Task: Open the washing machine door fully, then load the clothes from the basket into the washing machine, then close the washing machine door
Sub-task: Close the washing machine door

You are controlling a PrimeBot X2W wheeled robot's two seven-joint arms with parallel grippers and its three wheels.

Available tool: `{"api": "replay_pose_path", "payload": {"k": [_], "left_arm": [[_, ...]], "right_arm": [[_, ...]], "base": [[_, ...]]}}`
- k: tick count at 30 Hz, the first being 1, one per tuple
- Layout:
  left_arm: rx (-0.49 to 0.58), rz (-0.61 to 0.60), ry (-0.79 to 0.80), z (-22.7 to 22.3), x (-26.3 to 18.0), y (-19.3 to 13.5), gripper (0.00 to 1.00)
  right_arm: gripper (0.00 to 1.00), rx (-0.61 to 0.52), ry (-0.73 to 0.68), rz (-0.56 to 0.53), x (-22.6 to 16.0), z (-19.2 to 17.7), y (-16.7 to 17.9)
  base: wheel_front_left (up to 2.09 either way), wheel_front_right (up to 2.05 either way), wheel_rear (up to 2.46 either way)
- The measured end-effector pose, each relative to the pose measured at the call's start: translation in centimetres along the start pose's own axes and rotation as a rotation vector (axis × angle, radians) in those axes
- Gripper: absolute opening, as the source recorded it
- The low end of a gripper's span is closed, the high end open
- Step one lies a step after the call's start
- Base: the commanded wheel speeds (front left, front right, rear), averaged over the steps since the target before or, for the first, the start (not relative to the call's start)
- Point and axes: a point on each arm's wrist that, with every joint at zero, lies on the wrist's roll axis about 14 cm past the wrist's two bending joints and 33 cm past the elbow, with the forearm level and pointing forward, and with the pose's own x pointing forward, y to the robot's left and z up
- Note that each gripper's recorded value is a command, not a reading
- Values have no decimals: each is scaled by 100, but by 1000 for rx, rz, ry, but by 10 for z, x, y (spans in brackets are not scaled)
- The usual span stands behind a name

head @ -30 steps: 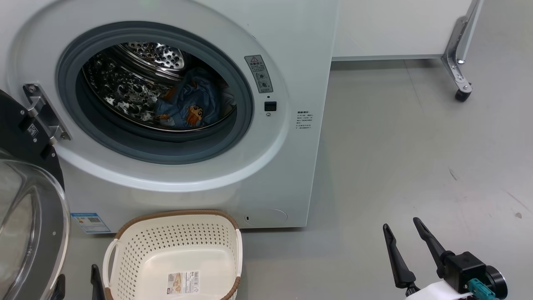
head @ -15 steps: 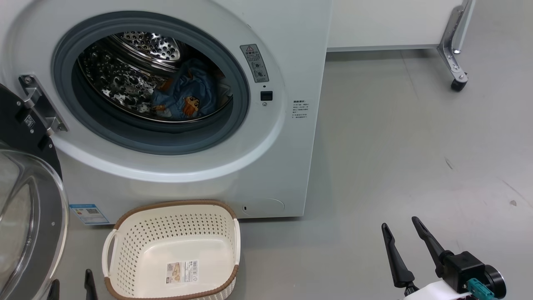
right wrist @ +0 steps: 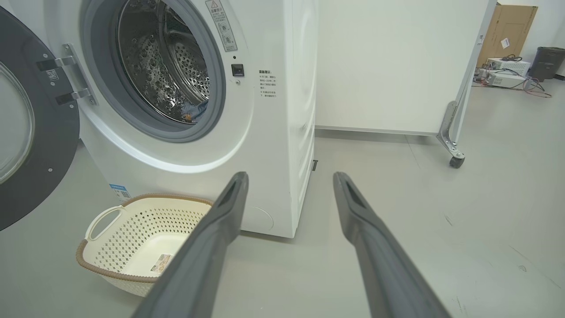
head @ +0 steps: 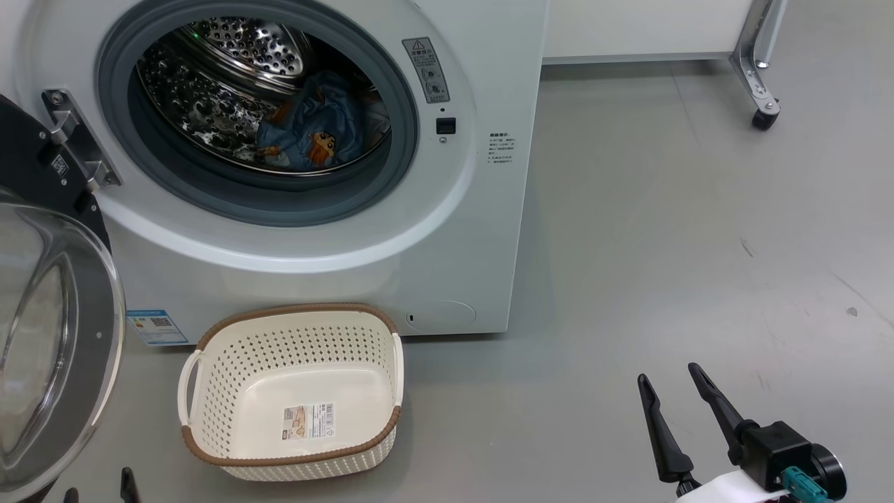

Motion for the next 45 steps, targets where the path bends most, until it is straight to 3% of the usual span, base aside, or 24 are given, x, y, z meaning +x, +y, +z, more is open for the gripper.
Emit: {"api": "replay_pose_path", "payload": {"k": [10,18,31,40,45], "left_arm": [[2,-47,3,0,9,-16,100],[13,-38,-29,8,10,-14,100],[17,147,-97,24,-11,37,100],[28,280,-157,39,-33,69,100],[-30,350,-186,44,-43,81,100]], "right_arm": [[100,2,3,-6,2,-1,-2],[100,-13,-18,61,16,6,15],[100,-57,-64,398,50,20,109],[100,-51,-65,544,57,21,153],[100,-50,-55,631,58,17,179]], "base": [[-36,36,0],[-2,2,0],[0,0,0],[0,0,0],[0,0,0]]}}
